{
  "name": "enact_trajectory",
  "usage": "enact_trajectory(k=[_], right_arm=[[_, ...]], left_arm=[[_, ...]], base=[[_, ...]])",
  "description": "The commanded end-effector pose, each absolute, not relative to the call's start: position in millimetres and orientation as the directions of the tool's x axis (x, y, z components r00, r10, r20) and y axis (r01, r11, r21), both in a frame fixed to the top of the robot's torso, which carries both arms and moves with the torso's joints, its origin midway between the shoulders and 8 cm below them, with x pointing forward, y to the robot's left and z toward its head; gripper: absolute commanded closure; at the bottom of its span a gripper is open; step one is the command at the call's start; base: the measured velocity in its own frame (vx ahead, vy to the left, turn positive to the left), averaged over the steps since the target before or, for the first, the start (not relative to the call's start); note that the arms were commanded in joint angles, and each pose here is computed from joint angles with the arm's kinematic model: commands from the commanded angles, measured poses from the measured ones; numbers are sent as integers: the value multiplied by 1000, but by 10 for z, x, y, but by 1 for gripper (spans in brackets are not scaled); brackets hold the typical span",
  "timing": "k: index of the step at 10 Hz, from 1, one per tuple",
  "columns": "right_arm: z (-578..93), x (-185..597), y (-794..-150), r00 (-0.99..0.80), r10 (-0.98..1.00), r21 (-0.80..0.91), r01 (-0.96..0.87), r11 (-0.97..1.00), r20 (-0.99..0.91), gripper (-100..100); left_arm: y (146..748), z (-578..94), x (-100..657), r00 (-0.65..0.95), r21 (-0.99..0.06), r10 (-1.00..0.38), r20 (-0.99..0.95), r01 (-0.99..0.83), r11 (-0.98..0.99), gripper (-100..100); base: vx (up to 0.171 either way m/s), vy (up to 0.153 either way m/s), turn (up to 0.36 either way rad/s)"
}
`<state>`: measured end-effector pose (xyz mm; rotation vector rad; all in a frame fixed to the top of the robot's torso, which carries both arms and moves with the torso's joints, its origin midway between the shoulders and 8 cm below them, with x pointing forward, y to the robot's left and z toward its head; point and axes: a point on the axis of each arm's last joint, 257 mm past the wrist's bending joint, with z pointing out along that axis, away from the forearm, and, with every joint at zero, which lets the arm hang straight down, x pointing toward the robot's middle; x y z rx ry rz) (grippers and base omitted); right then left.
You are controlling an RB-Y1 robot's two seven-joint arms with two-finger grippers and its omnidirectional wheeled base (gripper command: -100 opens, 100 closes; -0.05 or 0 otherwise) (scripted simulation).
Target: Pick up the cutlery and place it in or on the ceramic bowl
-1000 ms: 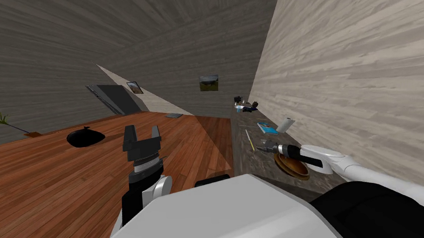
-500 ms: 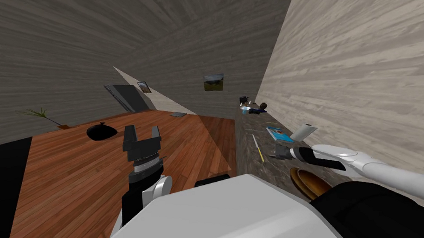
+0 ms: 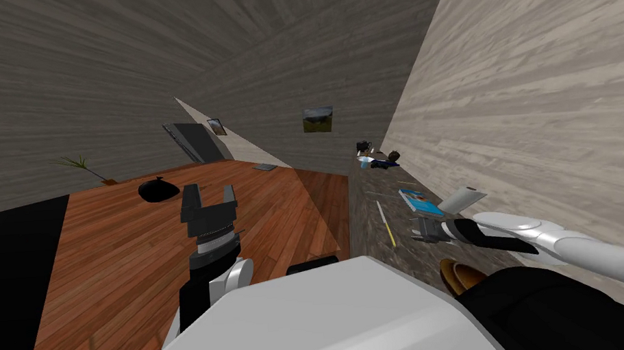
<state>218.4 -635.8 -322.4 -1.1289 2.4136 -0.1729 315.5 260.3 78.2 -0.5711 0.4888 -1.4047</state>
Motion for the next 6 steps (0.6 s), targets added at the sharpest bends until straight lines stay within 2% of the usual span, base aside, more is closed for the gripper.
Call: enact_trajectory(k=[1,4,6], right_arm=[[-3234,1914,-6532,-562,-779,-279,-729,626,-279,-100],[-3228,1751,-6643,-566,-792,-262,-747,611,-231,-100],[-3190,1381,-6878,-569,-812,-216,-783,582,-127,-100]], left_arm=[[2603,782,3155,109,-635,-994,16,769,74,0],[2603,781,3155,109,-635,-994,16,769,74,0],[2603,782,3155,109,-635,-994,16,769,74,0]], base=[[38,-22,94],[21,-25,36],[1,-28,57]])
